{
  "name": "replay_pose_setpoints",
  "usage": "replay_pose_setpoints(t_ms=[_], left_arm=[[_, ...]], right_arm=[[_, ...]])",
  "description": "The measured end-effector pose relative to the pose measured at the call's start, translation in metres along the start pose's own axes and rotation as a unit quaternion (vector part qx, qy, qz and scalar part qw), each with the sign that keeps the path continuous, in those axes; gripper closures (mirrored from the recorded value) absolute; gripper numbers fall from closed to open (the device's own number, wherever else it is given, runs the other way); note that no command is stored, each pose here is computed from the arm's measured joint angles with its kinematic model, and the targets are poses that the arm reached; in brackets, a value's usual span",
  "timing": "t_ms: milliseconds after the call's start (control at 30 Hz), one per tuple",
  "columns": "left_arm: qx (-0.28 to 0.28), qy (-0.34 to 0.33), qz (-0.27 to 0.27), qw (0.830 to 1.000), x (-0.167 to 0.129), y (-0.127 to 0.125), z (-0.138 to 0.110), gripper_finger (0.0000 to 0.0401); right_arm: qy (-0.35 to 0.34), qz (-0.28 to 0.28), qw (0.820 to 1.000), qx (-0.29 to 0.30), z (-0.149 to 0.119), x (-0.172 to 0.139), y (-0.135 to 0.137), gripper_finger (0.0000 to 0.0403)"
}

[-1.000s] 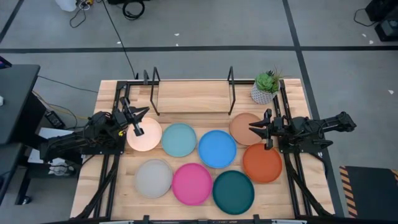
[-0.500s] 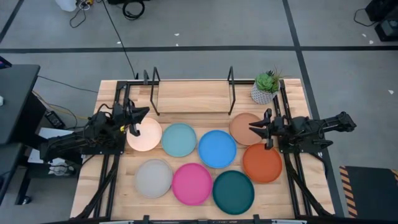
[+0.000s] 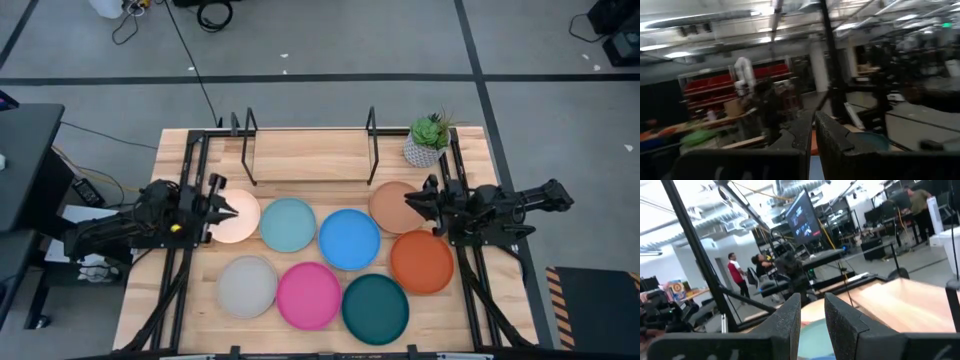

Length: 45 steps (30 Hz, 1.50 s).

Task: Place and stack plates onto a shelf
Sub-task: Put the blue plate on the shelf

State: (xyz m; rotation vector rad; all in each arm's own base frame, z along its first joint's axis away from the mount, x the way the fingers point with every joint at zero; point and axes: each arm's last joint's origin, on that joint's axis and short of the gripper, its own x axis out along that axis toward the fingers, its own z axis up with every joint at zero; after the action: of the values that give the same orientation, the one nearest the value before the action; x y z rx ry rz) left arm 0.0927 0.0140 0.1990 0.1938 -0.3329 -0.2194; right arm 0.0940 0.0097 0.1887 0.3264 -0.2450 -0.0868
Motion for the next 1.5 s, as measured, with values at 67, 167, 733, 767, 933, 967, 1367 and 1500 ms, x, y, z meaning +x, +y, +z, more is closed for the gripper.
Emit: replay_pose_setpoints(t_ms=[67, 167, 733, 767, 933, 967, 1367, 1500], left_arm=[[-0.005, 0.002, 0.013, 1.0, 0.0, 0.001, 0.0, 0.037], [-0.014, 0.004, 0.086, 0.996, 0.0, 0.005, 0.0, 0.037], [-0.124, 0.076, 0.076, 0.986, 0.012, -0.003, -0.019, 0.037], [-0.105, 0.085, 0.078, 0.988, 0.013, -0.004, -0.021, 0.0369], [-0.08, 0.12, 0.126, 0.982, 0.016, -0.004, -0.028, 0.0359], [-0.082, 0.127, 0.134, 0.979, 0.016, -0.004, -0.029, 0.0353], [-0.111, 0.113, 0.122, 0.98, 0.025, -0.007, -0.03, 0.0278], [-0.147, 0.099, 0.125, 0.976, 0.026, -0.006, -0.029, 0.0278]], right_arm=[[0.007, -0.003, 1.0, -0.006, 0.003, 0.002, 0.001, 0.0309], [0.037, -0.018, 0.999, -0.03, 0.003, 0.007, 0.003, 0.0309], [0.243, -0.045, 0.951, -0.187, 0.006, 0.1, 0.037, 0.0309], [0.259, -0.046, 0.945, -0.196, 0.005, 0.107, 0.039, 0.0309], [0.346, -0.054, 0.91, -0.223, 0.001, 0.137, 0.049, 0.0301], [0.366, -0.05, 0.901, -0.225, -0.001, 0.142, 0.051, 0.0297], [0.5, -0.004, 0.836, -0.227, -0.03, 0.195, 0.078, 0.0201], [0.543, 0.001, 0.81, -0.219, -0.04, 0.208, 0.09, 0.0184]])
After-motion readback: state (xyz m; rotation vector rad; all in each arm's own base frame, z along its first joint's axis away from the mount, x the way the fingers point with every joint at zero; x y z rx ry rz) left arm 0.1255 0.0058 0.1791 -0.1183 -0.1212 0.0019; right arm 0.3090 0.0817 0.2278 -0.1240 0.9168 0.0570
